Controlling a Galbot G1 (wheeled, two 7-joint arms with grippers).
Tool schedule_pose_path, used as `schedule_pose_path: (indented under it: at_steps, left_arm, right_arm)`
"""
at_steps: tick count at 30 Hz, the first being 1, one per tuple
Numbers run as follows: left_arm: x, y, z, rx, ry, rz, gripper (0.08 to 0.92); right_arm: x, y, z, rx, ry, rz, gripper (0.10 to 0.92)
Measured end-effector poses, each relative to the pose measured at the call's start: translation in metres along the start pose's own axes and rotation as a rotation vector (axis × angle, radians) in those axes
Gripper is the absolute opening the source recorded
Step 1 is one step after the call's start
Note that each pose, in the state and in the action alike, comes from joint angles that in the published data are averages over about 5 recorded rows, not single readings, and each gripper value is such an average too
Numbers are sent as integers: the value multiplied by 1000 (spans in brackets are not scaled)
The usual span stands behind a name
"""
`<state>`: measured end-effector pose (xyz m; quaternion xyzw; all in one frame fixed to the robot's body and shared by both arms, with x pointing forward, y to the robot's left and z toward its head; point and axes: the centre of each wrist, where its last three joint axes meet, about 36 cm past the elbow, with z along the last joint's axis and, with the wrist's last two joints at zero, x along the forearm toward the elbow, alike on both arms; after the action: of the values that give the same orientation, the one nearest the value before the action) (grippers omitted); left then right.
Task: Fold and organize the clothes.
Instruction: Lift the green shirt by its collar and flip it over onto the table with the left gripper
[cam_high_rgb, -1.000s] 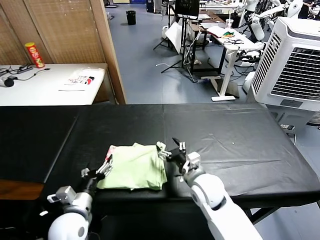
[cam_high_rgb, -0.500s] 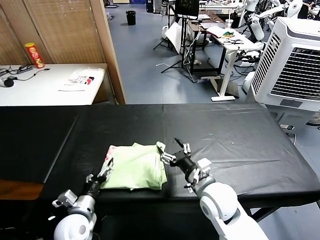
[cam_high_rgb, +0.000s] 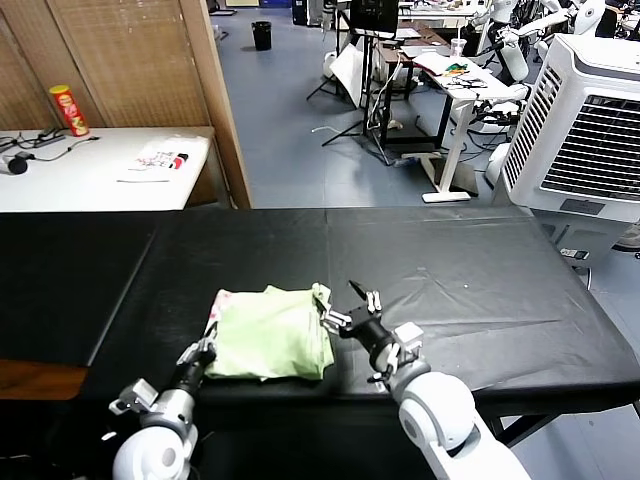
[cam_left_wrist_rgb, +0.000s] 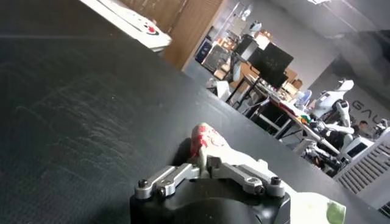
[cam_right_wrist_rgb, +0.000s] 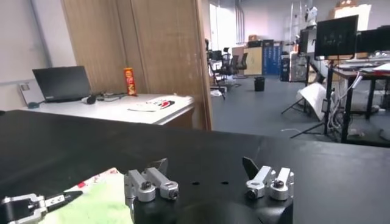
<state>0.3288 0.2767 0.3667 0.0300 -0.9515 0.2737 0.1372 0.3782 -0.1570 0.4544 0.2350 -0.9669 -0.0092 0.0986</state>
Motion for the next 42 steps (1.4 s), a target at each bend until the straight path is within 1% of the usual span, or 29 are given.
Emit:
schedule_pose_path:
  at_steps: [4, 7, 11, 15, 21, 23, 26, 28, 30, 34, 37, 40, 42]
  left_arm:
    - [0, 2, -11, -93, -4, -48, 151]
    - [-1, 10, -22, -177, -15, -86, 150]
    - [2, 31, -41, -301, -37, -134, 150]
    - [6, 57, -65, -413, -60, -180, 150]
    - [12, 96, -114, -567, -119, -254, 150]
    - [14, 105, -134, -631, -148, -282, 150]
    - [19, 112, -163, -740, -203, -319, 150]
    - [22, 111, -175, -803, -239, -335, 150]
    - [25, 105, -180, -852, -268, -340, 150]
    - [27, 83, -172, -916, -304, -320, 150]
    - [26, 56, -155, -912, -306, -280, 150]
    - [23, 23, -135, -865, -292, -227, 150]
    - [21, 1, -120, -824, -275, -184, 150]
  right_arm:
    - [1, -4, 6, 26, 23, 45, 798]
    - [3, -7, 11, 42, 42, 75, 798]
    - [4, -11, 15, 51, 56, 99, 798]
    - [4, -11, 18, 48, 63, 109, 798]
    - [2, -8, 19, 36, 62, 110, 798]
    - [0, -7, 19, 33, 60, 109, 798]
    - [0, -6, 19, 29, 59, 108, 798]
    - [0, -6, 19, 28, 61, 108, 798]
    - [0, -5, 20, 27, 63, 108, 798]
    - [2, -4, 22, 24, 69, 109, 798]
    - [6, -5, 22, 24, 68, 114, 798]
    - [11, -8, 22, 27, 70, 121, 798]
    - [15, -11, 21, 27, 70, 127, 798]
